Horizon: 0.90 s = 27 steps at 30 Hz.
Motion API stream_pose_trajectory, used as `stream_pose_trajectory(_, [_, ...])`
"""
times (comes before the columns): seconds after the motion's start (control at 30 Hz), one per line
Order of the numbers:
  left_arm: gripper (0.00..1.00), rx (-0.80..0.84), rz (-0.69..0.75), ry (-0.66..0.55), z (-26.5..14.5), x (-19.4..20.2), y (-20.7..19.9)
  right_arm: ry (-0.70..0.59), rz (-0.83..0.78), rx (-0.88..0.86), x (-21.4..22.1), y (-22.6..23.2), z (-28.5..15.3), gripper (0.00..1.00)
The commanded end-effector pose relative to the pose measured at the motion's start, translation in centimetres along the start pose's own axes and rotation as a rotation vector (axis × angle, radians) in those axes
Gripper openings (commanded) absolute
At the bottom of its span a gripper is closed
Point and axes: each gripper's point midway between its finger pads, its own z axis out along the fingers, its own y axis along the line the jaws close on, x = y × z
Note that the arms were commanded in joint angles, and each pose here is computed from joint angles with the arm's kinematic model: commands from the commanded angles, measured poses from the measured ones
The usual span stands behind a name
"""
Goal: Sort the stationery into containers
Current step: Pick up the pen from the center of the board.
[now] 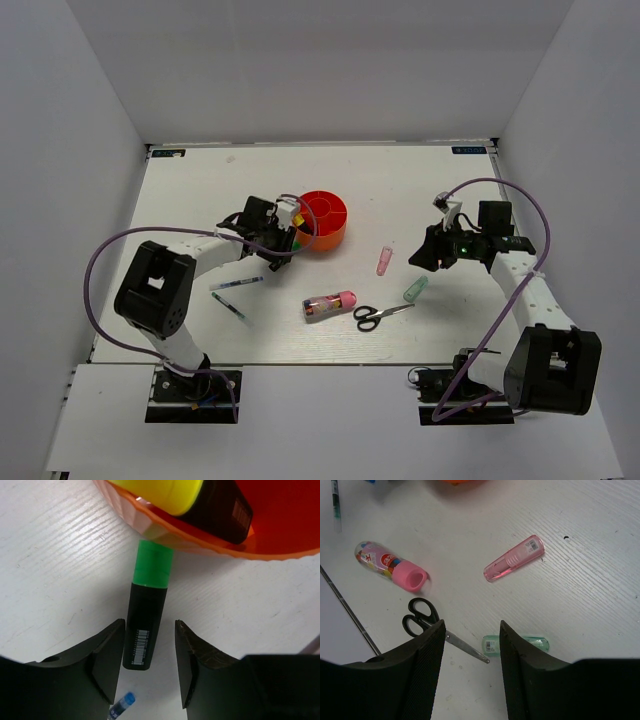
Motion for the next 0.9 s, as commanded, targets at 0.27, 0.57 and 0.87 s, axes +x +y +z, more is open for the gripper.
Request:
stream_pose_trajectory(0.27, [0.58, -0.047, 0.095, -0.039, 0.9, -1.9, 0.9, -0.005, -0.020, -0.015, -0.8, 0.0, 0.0, 0.51])
stream_pose_trajectory(0.57, [0.60, -0.034, 0.117, -0.039, 2.1, -2.5, 0.4, 0.002, -0.017, -0.019, -0.6, -0.1, 0.1, 0.51])
stream_pose_trajectory(0.87, [0.56, -0.072, 0.148, 0.007, 3.3, -1.5, 0.7, 0.000, -0.026, -0.019, -0.7, 0.0, 0.1, 0.51])
